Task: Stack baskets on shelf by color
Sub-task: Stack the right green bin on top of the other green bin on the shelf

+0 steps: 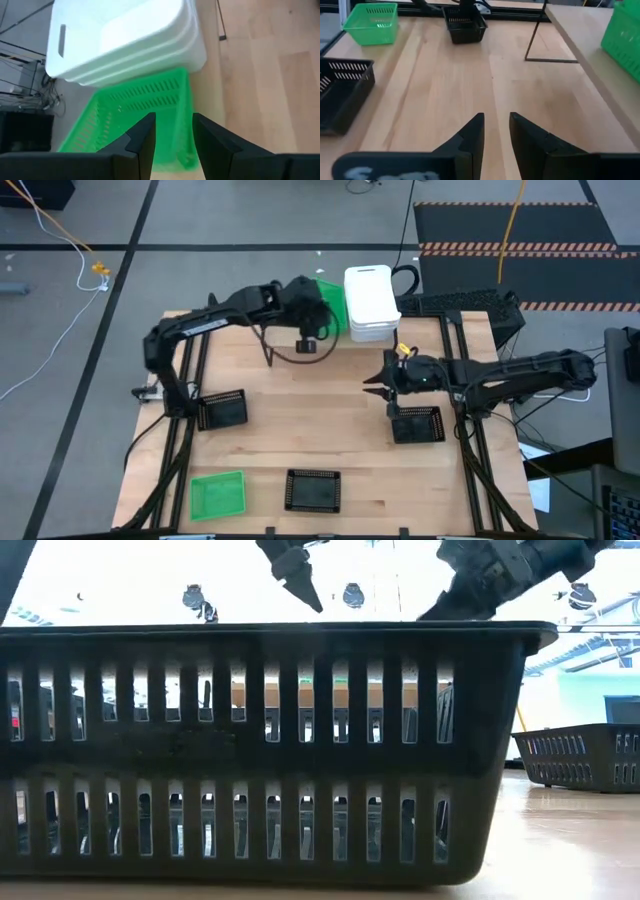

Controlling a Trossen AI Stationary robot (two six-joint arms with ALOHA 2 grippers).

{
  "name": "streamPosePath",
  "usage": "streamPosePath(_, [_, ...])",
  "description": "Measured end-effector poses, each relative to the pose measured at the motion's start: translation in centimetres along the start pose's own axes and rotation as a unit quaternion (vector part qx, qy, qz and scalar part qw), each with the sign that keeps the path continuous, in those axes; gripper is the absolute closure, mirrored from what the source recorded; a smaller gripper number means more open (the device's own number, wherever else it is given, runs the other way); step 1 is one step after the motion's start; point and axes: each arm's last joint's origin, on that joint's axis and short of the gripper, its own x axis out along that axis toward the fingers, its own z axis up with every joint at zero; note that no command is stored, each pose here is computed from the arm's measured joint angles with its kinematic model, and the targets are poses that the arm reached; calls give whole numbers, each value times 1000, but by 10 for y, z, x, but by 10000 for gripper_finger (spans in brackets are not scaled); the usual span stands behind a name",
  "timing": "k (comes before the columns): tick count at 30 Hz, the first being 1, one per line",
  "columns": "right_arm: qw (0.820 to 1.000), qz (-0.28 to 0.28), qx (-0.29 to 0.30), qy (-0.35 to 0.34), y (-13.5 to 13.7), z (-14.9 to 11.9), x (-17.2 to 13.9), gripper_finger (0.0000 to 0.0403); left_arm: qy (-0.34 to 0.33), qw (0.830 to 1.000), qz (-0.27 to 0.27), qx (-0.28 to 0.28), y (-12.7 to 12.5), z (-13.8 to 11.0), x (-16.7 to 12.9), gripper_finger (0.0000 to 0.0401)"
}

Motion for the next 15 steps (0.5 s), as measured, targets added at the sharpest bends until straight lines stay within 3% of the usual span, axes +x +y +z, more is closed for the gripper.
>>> streamPosePath(6, [1000,-1,-3,-20,0,-14,-6,319,23,1000,-13,8,7,10,17,269])
streamPosePath(15, [1000,-1,6,-26,0,-13,-9,319,89,996,-30,2,16,-8,43,270])
